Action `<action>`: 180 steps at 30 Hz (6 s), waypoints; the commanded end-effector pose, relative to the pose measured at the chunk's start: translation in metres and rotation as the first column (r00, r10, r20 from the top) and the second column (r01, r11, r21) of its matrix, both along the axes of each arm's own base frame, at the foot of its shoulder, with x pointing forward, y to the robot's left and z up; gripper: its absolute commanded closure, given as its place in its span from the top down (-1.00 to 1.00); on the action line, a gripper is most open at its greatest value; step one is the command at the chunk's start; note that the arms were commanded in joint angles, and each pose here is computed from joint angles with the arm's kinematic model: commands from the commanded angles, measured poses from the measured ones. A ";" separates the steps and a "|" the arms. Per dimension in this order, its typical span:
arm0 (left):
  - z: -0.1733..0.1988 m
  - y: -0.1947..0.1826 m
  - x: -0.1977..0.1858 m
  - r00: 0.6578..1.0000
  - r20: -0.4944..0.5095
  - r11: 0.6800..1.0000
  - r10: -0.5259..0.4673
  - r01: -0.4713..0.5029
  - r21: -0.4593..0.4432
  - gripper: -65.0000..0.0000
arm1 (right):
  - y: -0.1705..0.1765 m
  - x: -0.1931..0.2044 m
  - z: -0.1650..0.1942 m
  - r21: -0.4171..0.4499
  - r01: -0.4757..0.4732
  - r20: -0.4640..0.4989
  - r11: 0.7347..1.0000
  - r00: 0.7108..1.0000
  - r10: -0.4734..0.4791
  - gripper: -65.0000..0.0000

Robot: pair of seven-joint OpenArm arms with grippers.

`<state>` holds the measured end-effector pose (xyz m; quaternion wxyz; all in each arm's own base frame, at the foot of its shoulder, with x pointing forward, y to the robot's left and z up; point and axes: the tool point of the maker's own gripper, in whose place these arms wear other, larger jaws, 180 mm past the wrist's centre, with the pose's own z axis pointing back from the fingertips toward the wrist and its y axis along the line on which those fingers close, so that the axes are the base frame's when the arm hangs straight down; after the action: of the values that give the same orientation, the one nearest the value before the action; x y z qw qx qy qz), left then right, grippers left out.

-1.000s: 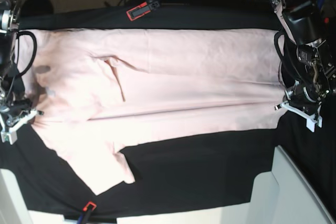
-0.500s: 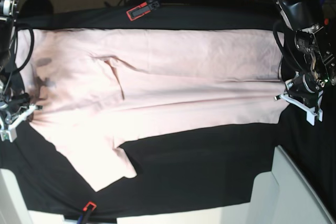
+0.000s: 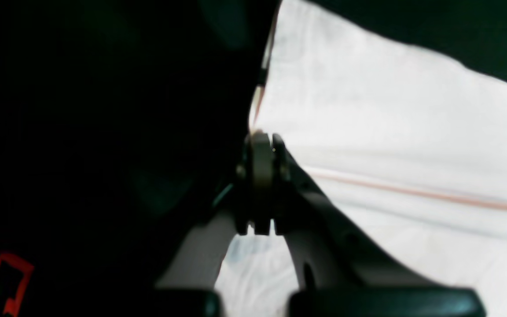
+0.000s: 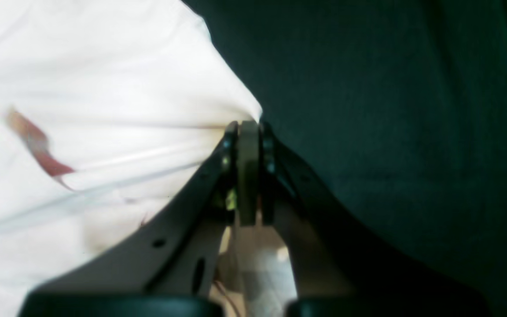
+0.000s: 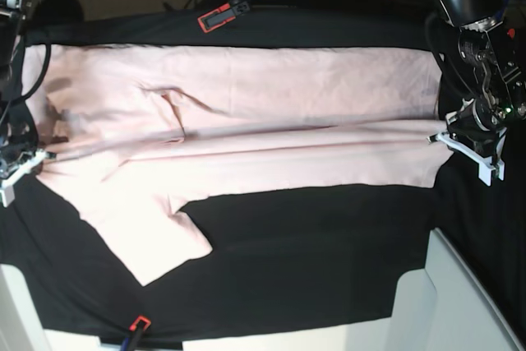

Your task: Fold the T-shirt properly

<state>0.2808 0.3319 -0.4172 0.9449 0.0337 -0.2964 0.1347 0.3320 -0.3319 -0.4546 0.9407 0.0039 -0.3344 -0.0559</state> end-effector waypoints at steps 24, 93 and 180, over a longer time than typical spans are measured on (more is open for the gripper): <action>-0.035 -0.005 -0.051 0.997 -0.080 1.000 0.006 -0.005 0.014 -1.00 | -0.002 -0.048 -0.026 0.008 0.024 -0.187 1.000 0.982 -0.022 -0.86; -0.046 -0.003 -0.059 0.994 -0.108 0.996 0.008 0.002 0.085 -1.00 | 0.088 0.091 -0.018 0.072 -0.154 -0.079 0.985 0.984 0.160 0.67; -0.044 0.008 0.061 0.983 -0.116 0.988 -0.140 0.131 -0.082 0.10 | 0.085 0.079 -0.028 0.070 -0.151 -0.109 0.986 0.981 0.158 -1.00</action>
<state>0.3255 0.3328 -0.4772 0.9746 -0.0183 -0.2089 0.0792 0.3975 -0.2397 -0.4953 0.9629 0.0620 -0.2626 0.0055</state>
